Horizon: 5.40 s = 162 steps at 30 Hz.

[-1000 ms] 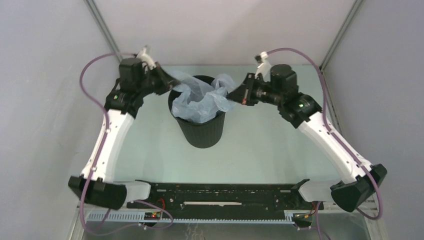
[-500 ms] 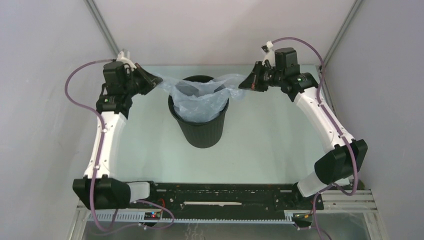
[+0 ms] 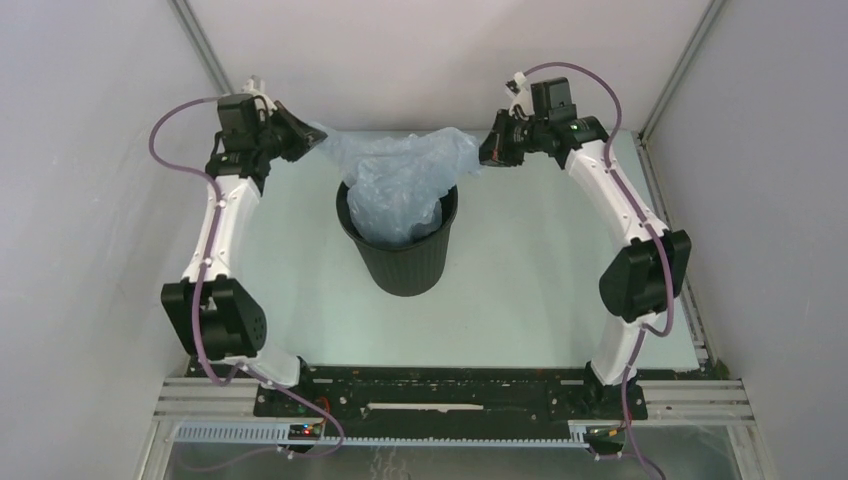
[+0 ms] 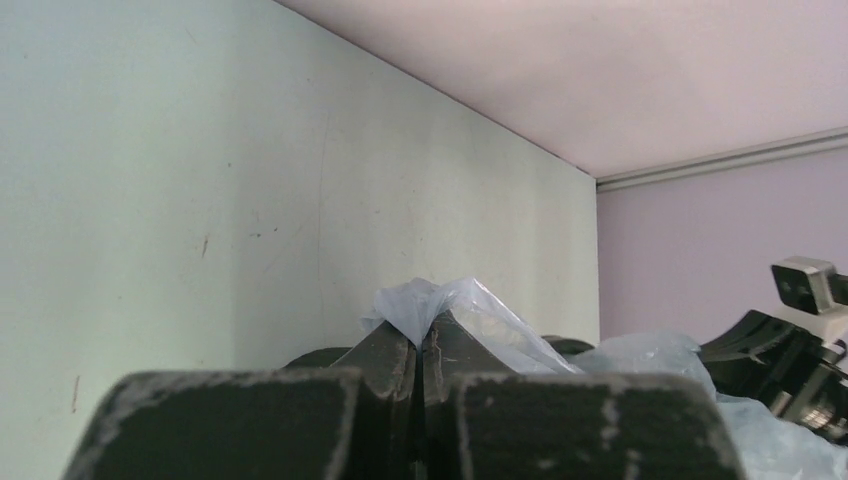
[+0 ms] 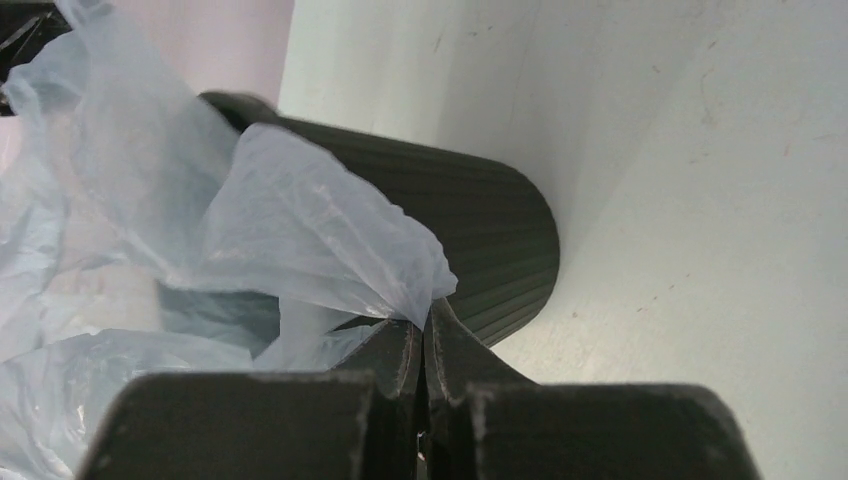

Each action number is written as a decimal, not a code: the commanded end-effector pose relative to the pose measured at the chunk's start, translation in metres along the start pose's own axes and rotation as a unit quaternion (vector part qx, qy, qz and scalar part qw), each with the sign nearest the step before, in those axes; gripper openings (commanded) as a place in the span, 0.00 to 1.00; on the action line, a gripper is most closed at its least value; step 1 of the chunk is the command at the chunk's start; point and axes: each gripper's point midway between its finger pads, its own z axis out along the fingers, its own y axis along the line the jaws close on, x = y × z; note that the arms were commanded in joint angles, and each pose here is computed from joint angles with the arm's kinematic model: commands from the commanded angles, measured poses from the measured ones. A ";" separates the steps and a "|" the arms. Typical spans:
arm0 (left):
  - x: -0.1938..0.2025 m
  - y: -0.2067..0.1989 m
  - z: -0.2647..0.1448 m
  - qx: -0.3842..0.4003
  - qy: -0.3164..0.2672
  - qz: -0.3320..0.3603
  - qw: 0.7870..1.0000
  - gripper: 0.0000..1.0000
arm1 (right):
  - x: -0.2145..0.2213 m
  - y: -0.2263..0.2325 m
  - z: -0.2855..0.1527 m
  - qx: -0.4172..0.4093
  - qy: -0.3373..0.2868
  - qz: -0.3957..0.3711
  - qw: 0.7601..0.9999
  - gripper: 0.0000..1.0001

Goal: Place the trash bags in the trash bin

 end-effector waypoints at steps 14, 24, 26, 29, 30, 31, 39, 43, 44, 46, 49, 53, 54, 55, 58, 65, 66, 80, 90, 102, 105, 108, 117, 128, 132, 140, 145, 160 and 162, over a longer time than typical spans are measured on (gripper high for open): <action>0.055 -0.004 -0.035 0.025 0.092 -0.052 0.994 0.05 | 0.027 0.011 -0.022 -0.060 0.060 0.050 0.995 0.18; 0.061 -0.013 -0.059 0.041 0.067 -0.057 0.995 0.09 | 0.009 0.020 -0.074 -0.021 -0.016 0.212 0.977 0.80; 0.065 -0.013 -0.060 0.046 0.071 -0.066 0.994 0.08 | -0.001 0.025 -0.084 -0.029 -0.061 0.265 0.962 0.97; 0.068 -0.011 -0.062 0.042 0.065 -0.070 0.995 0.08 | -0.010 0.039 -0.094 -0.046 -0.114 0.313 0.942 1.00; 0.068 -0.010 -0.062 0.040 0.062 -0.070 0.995 0.09 | -0.009 0.042 -0.095 -0.045 -0.120 0.322 0.938 1.00; 0.068 -0.010 -0.062 0.042 0.060 -0.070 0.995 0.09 | -0.009 0.045 -0.094 -0.041 -0.122 0.327 0.936 0.99; 0.065 -0.016 -0.071 0.047 0.051 -0.066 0.995 0.19 | 0.001 0.069 -0.105 0.036 -0.157 0.229 0.960 1.00; 0.063 -0.015 -0.080 0.035 0.038 -0.052 0.997 0.16 | 0.010 0.065 -0.088 0.056 -0.135 0.193 0.970 0.99; 0.064 -0.014 -0.081 0.031 0.041 -0.049 0.997 0.15 | 0.013 0.063 -0.084 0.063 -0.127 0.188 0.972 1.00; 0.065 -0.013 -0.084 0.025 0.044 -0.046 0.998 0.12 | 0.017 0.066 -0.080 0.077 -0.120 0.173 0.975 1.00; 0.066 -0.013 -0.089 0.022 0.039 -0.041 0.998 0.12 | 0.032 0.070 -0.082 0.097 -0.125 0.162 0.974 0.99; 0.068 -0.012 -0.097 0.014 0.035 -0.035 0.999 0.11 | 0.050 0.068 -0.072 0.060 -0.123 0.179 0.974 0.75; 0.067 -0.012 -0.100 0.011 0.033 -0.033 0.999 0.11 | 0.052 0.068 -0.070 0.045 -0.118 0.188 0.974 0.63; 0.066 -0.012 -0.103 0.007 0.030 -0.029 0.999 0.11 | 0.053 0.071 -0.071 0.026 -0.112 0.191 0.975 0.53; 0.060 -0.012 -0.113 -0.014 0.022 -0.018 0.999 0.12 | 0.049 0.086 -0.080 -0.018 -0.122 0.164 0.979 0.34; 0.058 -0.023 -0.142 -0.037 0.001 -0.074 0.997 0.69 | 0.054 0.117 -0.091 -0.111 -0.104 0.140 0.978 0.00; 0.060 -0.023 -0.148 -0.042 -0.003 -0.080 0.996 0.86 | 0.055 0.119 -0.092 -0.117 -0.101 0.140 0.978 0.00; 0.076 -0.044 -0.167 -0.153 -0.012 -0.095 0.983 0.74 | 0.064 0.124 -0.099 -0.121 -0.108 0.120 0.979 0.00; 0.084 -0.059 -0.127 -0.157 0.007 -0.097 0.983 0.56 | 0.066 0.124 -0.099 -0.117 -0.111 0.115 0.980 0.00; 0.084 -0.068 -0.092 -0.164 0.008 -0.084 0.983 0.49 | 0.066 0.124 -0.096 -0.121 -0.106 0.109 0.981 0.00; 0.084 -0.073 -0.087 -0.162 0.012 -0.074 0.984 0.50 | 0.066 0.123 -0.095 -0.119 -0.107 0.110 0.981 0.00; 0.089 -0.072 -0.083 -0.168 0.021 -0.063 0.984 0.54 | 0.066 0.123 -0.095 -0.119 -0.107 0.111 0.981 0.00; 0.086 -0.065 -0.079 -0.184 0.017 -0.024 0.983 0.32 | 0.064 0.121 -0.095 -0.116 -0.112 0.112 0.981 0.00; 0.066 -0.089 -0.136 -0.052 0.006 0.012 0.999 0.00 | 0.074 0.095 -0.101 -0.105 -0.077 0.132 0.983 0.00; 0.103 -0.069 -0.146 -0.021 0.021 -0.001 1.000 0.00 | 0.095 0.089 -0.098 -0.116 -0.036 0.126 0.985 0.00; 0.151 -0.025 -0.142 -0.035 0.036 -0.048 0.998 0.00 | 0.122 0.071 -0.087 -0.104 -0.002 0.124 0.987 0.00; 0.163 -0.006 -0.145 -0.057 0.042 -0.050 0.996 0.00 | 0.134 0.058 -0.083 -0.084 0.011 0.123 0.989 0.04; 0.161 0.039 -0.133 -0.134 0.029 -0.014 0.990 0.00 | 0.128 0.007 -0.053 -0.035 -0.006 0.086 0.996 0.10; 0.159 0.041 -0.123 -0.138 0.035 -0.004 0.990 0.00 | 0.121 0.004 -0.040 -0.047 -0.010 0.073 0.996 0.12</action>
